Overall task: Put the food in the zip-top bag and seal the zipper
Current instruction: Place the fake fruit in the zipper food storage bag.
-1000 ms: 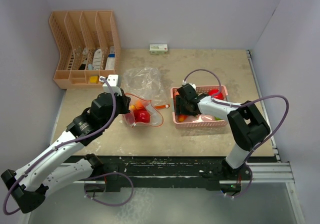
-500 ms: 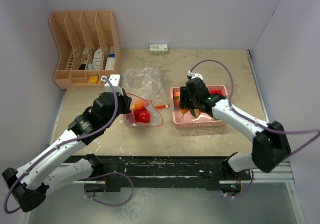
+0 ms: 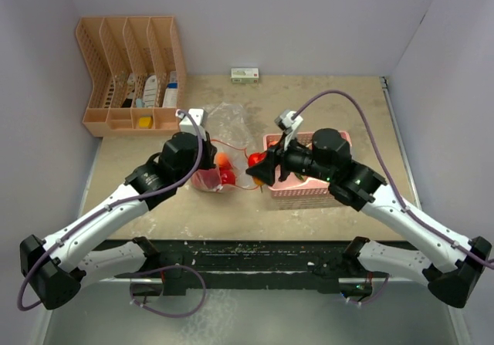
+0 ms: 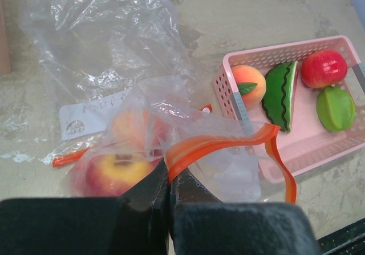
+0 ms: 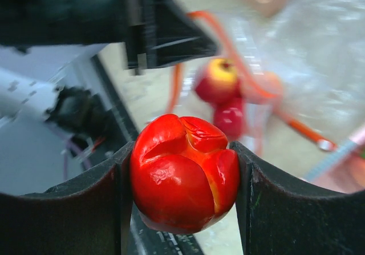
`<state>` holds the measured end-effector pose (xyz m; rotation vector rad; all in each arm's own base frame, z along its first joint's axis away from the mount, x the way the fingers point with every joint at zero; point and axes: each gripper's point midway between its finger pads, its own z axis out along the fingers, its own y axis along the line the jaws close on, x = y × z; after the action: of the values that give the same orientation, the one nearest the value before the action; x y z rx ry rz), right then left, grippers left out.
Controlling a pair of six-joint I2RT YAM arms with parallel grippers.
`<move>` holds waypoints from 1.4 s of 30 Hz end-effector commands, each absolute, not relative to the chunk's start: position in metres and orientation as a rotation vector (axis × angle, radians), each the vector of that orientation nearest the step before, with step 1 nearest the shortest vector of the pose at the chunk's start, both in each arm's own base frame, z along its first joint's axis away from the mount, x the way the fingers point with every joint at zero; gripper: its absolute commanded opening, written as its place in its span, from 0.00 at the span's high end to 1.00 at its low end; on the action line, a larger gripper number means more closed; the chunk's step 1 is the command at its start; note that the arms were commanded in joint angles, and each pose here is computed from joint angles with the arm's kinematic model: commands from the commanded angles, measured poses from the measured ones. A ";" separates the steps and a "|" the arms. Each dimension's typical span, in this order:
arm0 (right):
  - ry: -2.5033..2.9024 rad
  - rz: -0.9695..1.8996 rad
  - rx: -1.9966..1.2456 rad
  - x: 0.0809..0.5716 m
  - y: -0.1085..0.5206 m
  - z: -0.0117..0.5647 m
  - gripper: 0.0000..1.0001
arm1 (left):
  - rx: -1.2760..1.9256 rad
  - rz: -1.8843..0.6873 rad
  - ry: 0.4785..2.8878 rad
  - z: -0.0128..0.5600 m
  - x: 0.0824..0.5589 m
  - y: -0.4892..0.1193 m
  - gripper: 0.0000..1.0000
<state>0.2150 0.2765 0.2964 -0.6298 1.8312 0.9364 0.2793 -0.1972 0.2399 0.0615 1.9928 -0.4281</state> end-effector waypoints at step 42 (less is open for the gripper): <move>1.941 0.643 -0.428 0.292 0.320 0.267 0.15 | 0.061 -0.670 1.888 0.273 0.278 -0.229 1.00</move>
<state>0.2922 0.3318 0.2317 -0.4775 2.0201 0.6581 0.2722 -0.2208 0.2479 0.0858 1.9694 -0.6001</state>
